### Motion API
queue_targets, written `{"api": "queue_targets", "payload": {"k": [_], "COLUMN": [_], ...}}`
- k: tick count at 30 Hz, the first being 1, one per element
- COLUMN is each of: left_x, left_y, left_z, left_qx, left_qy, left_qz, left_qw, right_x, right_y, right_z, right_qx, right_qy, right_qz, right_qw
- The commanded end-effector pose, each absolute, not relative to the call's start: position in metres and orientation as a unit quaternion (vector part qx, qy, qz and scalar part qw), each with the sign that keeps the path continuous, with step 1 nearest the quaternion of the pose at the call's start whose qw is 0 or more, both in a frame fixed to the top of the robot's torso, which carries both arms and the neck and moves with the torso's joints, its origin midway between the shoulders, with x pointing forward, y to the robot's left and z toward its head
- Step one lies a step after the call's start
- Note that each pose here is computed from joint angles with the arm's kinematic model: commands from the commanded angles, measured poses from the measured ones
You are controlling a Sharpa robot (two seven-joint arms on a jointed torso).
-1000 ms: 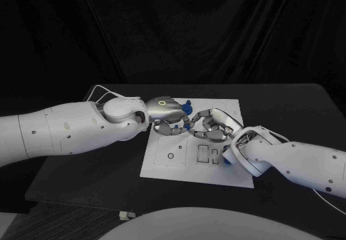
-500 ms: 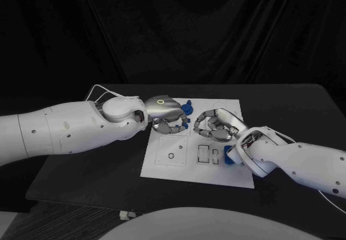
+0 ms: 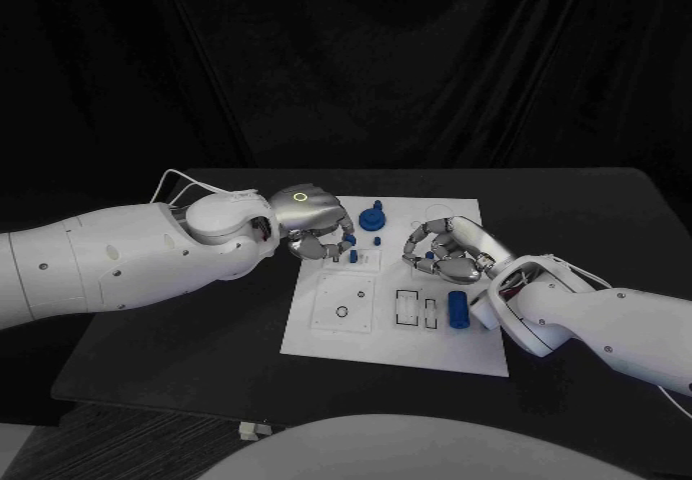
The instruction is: Assemble the parts on the task board
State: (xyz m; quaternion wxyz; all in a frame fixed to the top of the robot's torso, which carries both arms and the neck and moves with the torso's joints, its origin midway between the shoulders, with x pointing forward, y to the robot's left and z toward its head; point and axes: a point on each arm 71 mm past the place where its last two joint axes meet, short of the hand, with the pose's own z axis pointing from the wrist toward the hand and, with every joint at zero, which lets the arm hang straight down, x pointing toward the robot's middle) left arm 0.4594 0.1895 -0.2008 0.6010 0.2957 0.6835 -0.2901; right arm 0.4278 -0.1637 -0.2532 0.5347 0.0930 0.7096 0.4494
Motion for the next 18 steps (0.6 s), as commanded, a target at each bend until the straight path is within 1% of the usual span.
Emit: {"api": "queue_targets", "payload": {"k": [1,4,9,15,18], "left_x": [0.467,0.469,0.469,0.468,0.466], "left_y": [0.207,0.218,0.229,0.232,0.231], "left_z": [-0.197,-0.198,-0.206,-0.222,-0.233], "left_qx": [0.231,0.200,0.143,0.115,0.105], "left_qy": [0.689,0.705,0.747,0.776,0.787], "left_qz": [-0.232,-0.208,-0.196,-0.179,-0.173], "left_qw": [0.647,0.648,0.618,0.593,0.583], "right_x": [0.428,0.427,0.427,0.426,0.425], "right_y": [-0.168,-0.171,-0.171,-0.170,-0.171], "right_z": [-0.252,-0.251,-0.251,-0.251,-0.251], "right_qx": [0.100,0.102,0.103,0.102,0.103], "right_qy": [0.707,0.707,0.708,0.709,0.710], "right_qz": [0.441,0.439,0.438,0.439,0.439], "right_qw": [0.544,0.545,0.544,0.542,0.541]}}
